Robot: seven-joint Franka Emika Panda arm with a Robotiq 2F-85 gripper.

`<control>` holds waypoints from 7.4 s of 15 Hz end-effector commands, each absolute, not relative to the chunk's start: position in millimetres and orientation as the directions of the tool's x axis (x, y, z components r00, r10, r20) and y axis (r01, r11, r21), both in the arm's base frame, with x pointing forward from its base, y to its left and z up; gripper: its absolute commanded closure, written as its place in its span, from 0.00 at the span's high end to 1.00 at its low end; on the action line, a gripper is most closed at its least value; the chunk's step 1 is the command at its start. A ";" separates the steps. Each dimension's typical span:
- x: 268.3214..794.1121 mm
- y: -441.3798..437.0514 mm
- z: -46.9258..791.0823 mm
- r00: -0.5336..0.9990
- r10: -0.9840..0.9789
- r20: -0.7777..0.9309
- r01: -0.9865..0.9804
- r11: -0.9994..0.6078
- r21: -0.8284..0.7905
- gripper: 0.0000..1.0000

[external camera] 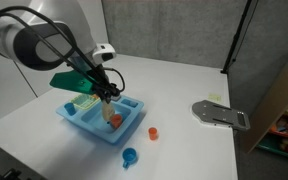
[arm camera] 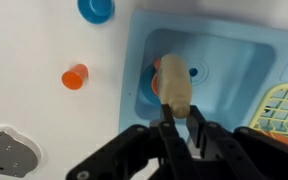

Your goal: Put the small container in the orange cup in the sink plush toy

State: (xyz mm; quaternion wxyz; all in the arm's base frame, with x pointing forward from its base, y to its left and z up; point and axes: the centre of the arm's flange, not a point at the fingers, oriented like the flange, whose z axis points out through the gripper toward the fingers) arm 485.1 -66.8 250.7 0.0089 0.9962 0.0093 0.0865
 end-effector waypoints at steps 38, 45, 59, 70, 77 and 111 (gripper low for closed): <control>557.1 -67.1 191.0 0.992 -0.014 0.122 -0.014 -1.000 -0.003 0.08; 556.5 -68.0 187.2 0.993 -0.015 0.114 -0.015 -1.000 -0.002 0.45; 547.4 -71.4 202.0 0.995 -0.038 0.087 -0.039 -0.999 0.001 1.00; 518.8 -101.9 263.4 0.991 -0.118 0.056 -0.120 -0.992 0.035 1.00; 497.3 -95.6 304.5 0.990 -0.130 -0.060 -0.129 -0.991 0.015 1.00; 432.8 -57.0 466.8 0.990 -0.086 -0.115 -0.084 -0.996 0.018 1.00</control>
